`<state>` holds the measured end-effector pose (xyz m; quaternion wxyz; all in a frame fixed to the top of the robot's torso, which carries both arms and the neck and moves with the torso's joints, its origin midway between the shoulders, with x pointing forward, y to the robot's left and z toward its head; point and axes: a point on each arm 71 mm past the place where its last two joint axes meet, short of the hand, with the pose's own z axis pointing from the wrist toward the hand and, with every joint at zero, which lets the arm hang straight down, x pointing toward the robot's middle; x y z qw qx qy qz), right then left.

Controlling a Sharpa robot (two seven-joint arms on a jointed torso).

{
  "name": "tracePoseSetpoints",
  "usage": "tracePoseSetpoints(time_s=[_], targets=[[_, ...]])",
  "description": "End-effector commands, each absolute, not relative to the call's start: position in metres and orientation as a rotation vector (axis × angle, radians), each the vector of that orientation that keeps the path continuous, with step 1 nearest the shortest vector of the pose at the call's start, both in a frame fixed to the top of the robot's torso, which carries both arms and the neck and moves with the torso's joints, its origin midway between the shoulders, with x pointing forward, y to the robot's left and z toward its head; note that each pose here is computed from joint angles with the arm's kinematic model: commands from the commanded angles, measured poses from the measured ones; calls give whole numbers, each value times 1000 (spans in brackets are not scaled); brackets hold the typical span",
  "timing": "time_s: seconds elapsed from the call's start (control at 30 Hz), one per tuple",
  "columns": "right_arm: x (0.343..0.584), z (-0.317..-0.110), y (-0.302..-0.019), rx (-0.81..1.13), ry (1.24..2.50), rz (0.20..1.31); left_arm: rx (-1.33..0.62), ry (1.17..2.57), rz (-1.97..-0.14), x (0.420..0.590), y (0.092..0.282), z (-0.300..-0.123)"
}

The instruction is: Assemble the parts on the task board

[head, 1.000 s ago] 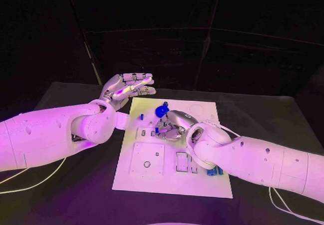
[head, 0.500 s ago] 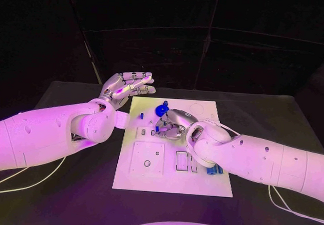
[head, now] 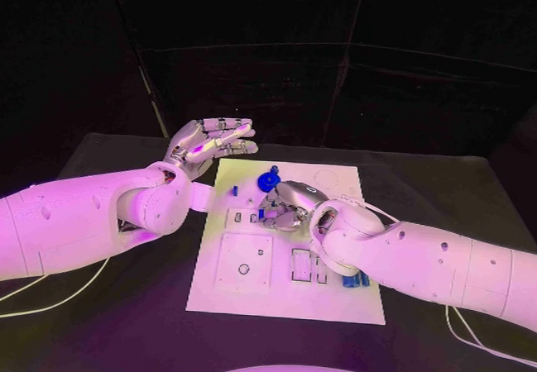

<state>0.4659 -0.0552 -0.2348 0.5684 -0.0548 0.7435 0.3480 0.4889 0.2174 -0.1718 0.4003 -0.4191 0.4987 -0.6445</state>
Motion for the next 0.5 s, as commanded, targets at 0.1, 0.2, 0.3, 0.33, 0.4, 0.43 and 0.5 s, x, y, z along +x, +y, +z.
tracePoseSetpoints(time_s=[0.1,0.2,0.3,0.33,0.4,0.43,0.5], targets=[[464,-241,-57,-162,1798,782,-1052,1259,-1644,489,217,-170],[464,-241,-58,-163,1801,780,-1052,1259,-1644,489,217,-170],[464,-241,-58,-162,1804,778,-1052,1259,-1643,489,217,-170],[464,-242,-58,-161,1804,777,-1052,1259,-1643,489,217,-170],[464,-242,-58,-160,1804,776,-1052,1259,-1644,489,217,-170],[464,-241,-58,-160,1803,776,-1052,1259,-1644,489,217,-170],[464,-241,-58,-158,1800,777,-1052,1259,-1644,489,217,-170]])
